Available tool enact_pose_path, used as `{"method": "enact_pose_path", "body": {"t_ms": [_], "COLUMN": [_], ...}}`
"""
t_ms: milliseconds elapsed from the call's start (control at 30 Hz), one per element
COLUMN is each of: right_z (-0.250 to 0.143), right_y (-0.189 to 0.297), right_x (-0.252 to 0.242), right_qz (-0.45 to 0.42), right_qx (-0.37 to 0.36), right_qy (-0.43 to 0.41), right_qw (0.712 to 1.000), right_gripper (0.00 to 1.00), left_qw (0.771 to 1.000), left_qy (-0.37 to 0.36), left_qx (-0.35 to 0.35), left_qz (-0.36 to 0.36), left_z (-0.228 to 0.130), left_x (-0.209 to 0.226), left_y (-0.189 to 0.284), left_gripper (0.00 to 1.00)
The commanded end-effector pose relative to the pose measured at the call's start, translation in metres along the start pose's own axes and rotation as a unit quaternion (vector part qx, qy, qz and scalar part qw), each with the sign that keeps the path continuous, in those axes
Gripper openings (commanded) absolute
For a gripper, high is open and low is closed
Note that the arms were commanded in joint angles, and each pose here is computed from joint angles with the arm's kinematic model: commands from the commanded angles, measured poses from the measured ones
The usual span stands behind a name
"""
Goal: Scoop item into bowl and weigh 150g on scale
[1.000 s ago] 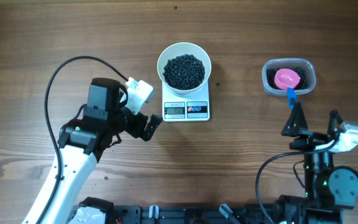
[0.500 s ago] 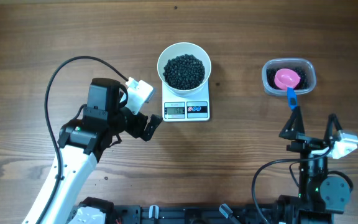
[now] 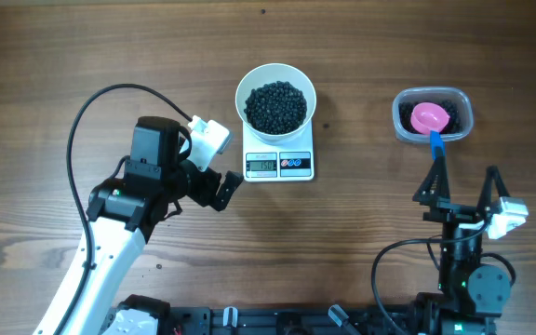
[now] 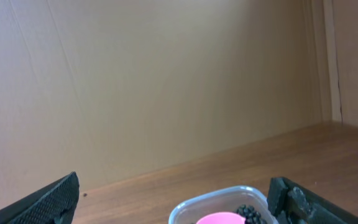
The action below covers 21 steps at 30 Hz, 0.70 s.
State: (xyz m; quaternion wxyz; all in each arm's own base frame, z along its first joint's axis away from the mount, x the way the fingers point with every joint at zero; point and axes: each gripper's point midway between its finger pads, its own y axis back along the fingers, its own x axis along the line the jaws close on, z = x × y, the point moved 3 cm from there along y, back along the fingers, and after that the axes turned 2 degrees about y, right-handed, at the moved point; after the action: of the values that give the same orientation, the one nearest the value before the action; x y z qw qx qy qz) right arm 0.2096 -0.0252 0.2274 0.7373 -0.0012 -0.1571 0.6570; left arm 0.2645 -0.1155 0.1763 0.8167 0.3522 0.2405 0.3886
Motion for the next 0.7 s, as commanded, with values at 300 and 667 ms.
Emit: {"method": "enact_pose_path", "body": {"t_ms": [300, 667], "right_z": [-0.045, -0.05], "right_y": [0.004, 0.005], "right_x": [-0.011, -0.008], "right_qz": [-0.023, -0.012], "right_qx": [0.086, 0.099], "right_qy": [0.002, 0.016], "right_qw": [0.996, 0.995], "right_gripper": [1.0, 1.0], "left_qw": [1.0, 1.0], "left_qy": [0.0, 0.0], "left_qx": [0.004, 0.004], "left_qz": [-0.01, -0.01], "left_z": [-0.003, -0.003], "left_x": [-0.003, -0.003], "left_y": [-0.003, -0.003], "left_gripper": [1.0, 1.0]}}
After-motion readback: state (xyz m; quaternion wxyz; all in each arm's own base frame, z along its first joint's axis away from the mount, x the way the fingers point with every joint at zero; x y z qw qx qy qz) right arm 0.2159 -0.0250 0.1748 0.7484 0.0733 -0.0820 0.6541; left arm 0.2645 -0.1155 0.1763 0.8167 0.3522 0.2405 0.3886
